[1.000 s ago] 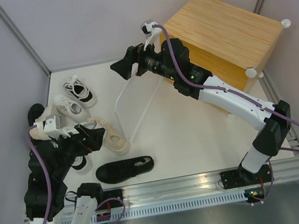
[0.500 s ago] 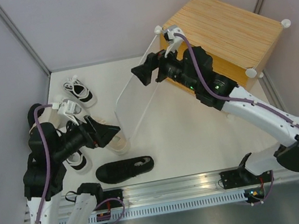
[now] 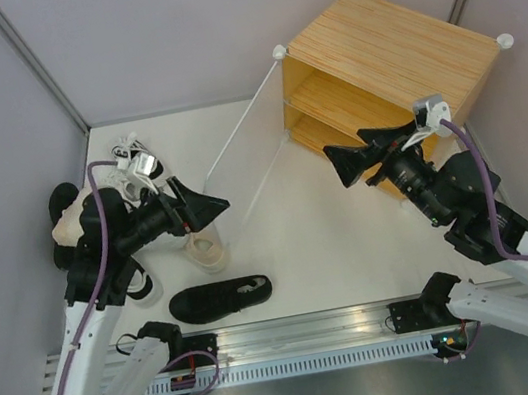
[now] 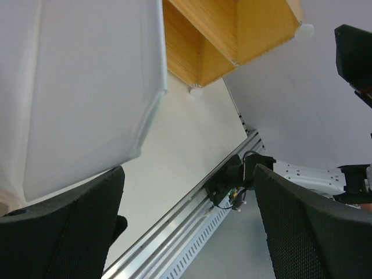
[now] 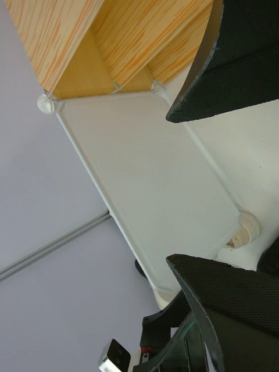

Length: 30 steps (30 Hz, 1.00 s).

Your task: Place and organize the shoes in the shoe cabinet

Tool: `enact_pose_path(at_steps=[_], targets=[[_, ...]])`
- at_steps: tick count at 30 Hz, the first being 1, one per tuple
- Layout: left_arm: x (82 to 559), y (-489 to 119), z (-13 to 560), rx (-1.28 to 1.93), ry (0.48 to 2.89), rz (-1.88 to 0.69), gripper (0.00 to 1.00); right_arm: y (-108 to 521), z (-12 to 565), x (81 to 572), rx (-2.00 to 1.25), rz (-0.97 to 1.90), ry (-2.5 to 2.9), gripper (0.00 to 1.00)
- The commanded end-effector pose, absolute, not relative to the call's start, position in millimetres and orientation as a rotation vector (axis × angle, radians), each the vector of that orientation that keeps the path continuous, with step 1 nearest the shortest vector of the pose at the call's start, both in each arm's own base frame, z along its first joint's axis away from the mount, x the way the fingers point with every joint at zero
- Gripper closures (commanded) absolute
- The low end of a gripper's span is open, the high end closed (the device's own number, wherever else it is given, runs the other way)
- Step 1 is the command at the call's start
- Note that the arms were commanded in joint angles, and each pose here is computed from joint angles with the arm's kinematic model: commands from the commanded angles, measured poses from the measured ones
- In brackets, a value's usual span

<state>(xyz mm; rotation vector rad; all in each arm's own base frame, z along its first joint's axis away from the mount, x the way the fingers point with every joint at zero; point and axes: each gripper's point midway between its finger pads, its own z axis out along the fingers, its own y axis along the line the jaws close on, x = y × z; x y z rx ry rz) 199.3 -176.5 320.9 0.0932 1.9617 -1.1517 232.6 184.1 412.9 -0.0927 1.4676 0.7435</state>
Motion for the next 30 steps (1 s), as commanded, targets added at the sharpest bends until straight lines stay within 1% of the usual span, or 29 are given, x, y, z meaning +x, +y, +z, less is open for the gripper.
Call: enact_pose_path(at_steps=[1, 5, 8, 9, 12, 17, 23, 28, 29, 30], targets=[[213.0, -193.5, 339.3, 0.085, 1.881, -1.180, 0.06, 168.7, 402.1, 227.9, -0.043, 0.716, 1.475, 0.02], [226.8, -208.6, 322.8, 0.072, 1.940, -1.128, 0.06, 160.8, 396.2, 224.0, -0.041, 0.690, 1.493, 0.02], [243.1, -195.6, 317.2, -0.009, 1.939, -1.005, 0.06, 157.0, 393.7, 221.1, -0.052, 0.675, 1.500, 0.02], [255.3, -182.5, 316.7, -0.063, 1.917, -0.905, 0.05, 156.1, 393.3, 220.4, -0.055, 0.671, 1.499, 0.02], [274.9, -162.5, 319.5, -0.107, 1.883, -0.739, 0.05, 153.0, 392.4, 218.4, -0.065, 0.659, 1.496, 0.02], [303.6, -157.3, 318.0, -0.101, 1.897, -0.602, 0.05, 149.6, 385.7, 217.1, -0.089, 0.625, 1.513, 0.02], [354.4, -159.2, 306.5, -0.102, 1.917, -0.451, 0.03, 144.4, 382.5, 212.6, -0.102, 0.611, 1.513, 0.02], [400.7, -160.8, 311.5, -0.095, 1.875, -0.336, 0.02, 141.0, 380.9, 208.7, -0.123, 0.599, 1.516, 0.02], [413.8, -165.3, 301.1, -0.089, 1.895, -0.322, 0.01, 139.6, 381.5, 207.6, -0.122, 0.597, 1.513, 0.02], [422.8, -165.7, 311.3, -0.090, 1.876, -0.320, 0.01, 139.0, 380.6, 206.9, -0.126, 0.595, 1.516, 0.02]])
